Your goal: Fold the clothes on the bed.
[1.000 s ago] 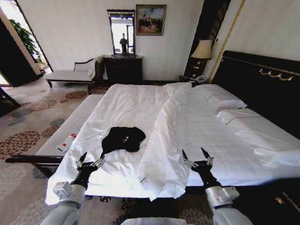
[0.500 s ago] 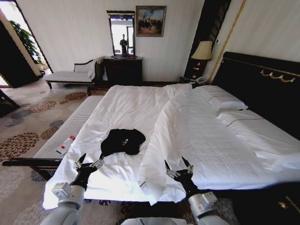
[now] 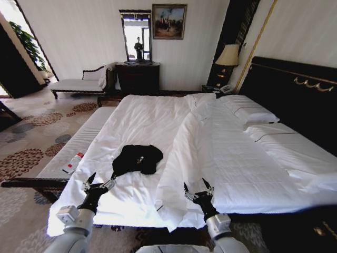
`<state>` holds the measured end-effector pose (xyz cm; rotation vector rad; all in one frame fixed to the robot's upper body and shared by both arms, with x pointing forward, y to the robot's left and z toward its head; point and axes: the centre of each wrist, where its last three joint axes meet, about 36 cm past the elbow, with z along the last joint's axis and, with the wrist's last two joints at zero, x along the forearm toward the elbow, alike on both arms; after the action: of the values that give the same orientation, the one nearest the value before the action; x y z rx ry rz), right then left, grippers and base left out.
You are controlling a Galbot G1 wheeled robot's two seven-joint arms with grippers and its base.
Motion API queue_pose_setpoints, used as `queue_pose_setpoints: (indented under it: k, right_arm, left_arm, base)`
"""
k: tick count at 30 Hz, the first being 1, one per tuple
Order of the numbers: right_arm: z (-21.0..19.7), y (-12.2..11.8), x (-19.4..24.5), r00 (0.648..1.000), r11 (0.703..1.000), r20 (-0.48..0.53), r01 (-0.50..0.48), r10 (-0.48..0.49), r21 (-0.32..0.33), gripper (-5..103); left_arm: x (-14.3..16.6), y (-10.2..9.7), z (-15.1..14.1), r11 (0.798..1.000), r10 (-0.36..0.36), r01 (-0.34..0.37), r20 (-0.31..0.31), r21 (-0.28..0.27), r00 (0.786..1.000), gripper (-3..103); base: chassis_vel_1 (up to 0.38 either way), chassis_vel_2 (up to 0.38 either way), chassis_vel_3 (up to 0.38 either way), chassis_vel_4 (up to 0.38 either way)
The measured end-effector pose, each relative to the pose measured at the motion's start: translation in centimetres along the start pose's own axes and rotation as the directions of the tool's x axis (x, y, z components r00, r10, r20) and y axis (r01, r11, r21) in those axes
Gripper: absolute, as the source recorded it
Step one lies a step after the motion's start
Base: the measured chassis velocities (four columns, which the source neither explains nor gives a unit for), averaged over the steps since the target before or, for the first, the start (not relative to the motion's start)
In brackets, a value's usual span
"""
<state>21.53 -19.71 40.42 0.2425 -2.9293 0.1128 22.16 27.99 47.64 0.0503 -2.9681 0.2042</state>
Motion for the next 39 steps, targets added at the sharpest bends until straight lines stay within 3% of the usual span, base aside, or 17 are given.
queue_pose_setpoints:
  k: [4, 7, 13, 15, 19, 21, 23, 25, 27, 29, 39]
  right_arm:
    - [0.2, 0.2, -0.3, 1.0, 0.999, -0.017, -0.001, 0.001, -0.04, 84]
    - [0.2, 0.1, -0.4, 1.0, 0.999, -0.021, -0.002, 0.001, -0.045, 79]
    - [0.2, -0.5, -0.9, 1.0, 0.999, -0.028, -0.016, 0.015, -0.042, 51]
    - [0.3, -0.6, -0.9, 0.999, 0.999, -0.028, -0.018, 0.016, -0.041, 51]
    - [0.3, -0.8, -1.0, 0.999, 0.999, -0.026, -0.023, 0.022, -0.035, 30]
    - [0.3, -0.7, -1.0, 0.999, 0.999, -0.025, -0.024, 0.023, -0.035, 30]
    - [0.3, -0.7, -0.9, 0.999, 0.999, -0.025, -0.026, 0.025, -0.034, 14]
    - [0.3, -0.7, -0.9, 0.999, 0.999, -0.025, -0.026, 0.025, -0.034, 14]
    - [0.3, -0.7, -0.9, 0.999, 0.999, -0.024, -0.028, 0.028, -0.032, 3]
    - [0.4, -0.7, -0.8, 0.999, 0.999, -0.022, -0.033, 0.032, -0.022, 1]
    - [-0.2, -1.5, -0.4, 0.996, 0.996, -0.009, -0.086, 0.086, -0.015, 0]
  left_arm:
    - [-0.2, -0.2, -0.2, 1.0, 0.011, -0.011, 0.007, -0.001, 1.0, 100]
    - [-0.2, -0.2, -0.2, 1.0, 0.012, -0.012, 0.006, -0.002, 1.0, 100]
    - [-0.3, -0.1, -0.3, 1.0, 0.013, -0.013, 0.007, -0.002, 1.0, 100]
    - [-0.3, -0.1, -0.3, 1.0, 0.012, -0.012, 0.007, -0.002, 1.0, 100]
    - [-0.3, 0.1, -0.2, 1.0, 0.005, -0.005, 0.007, -0.001, 1.0, 100]
    - [-0.3, 0.1, -0.2, 1.0, 0.005, -0.004, 0.007, -0.001, 1.0, 100]
    - [-0.3, 0.1, -0.2, 1.0, 0.003, -0.003, 0.009, 0.002, 1.0, 100]
    - [-0.3, 0.1, -0.2, 1.0, 0.003, -0.003, 0.009, 0.002, 1.0, 100]
    - [-0.3, 0.1, -0.1, 1.0, 0.0, 0.0, 0.007, 0.003, 1.0, 100]
    - [-0.3, 0.3, -0.1, 1.0, -0.005, 0.005, 0.007, 0.003, 1.0, 100]
    - [-0.2, 0.6, 0.0, 1.0, -0.008, 0.008, 0.006, 0.016, 1.0, 100]
  base:
    - [0.0, 0.0, 0.0, 0.0]
    - [0.0, 0.0, 0.0, 0.0]
    - [0.0, 0.0, 0.0, 0.0]
    - [0.0, 0.0, 0.0, 0.0]
    - [0.0, 0.0, 0.0, 0.0]
    - [0.0, 0.0, 0.0, 0.0]
    - [0.0, 0.0, 0.0, 0.0]
    - [0.0, 0.0, 0.0, 0.0]
    - [0.0, 0.0, 0.0, 0.0]
    - [0.0, 0.0, 0.0, 0.0]
    - [0.0, 0.0, 0.0, 0.0]
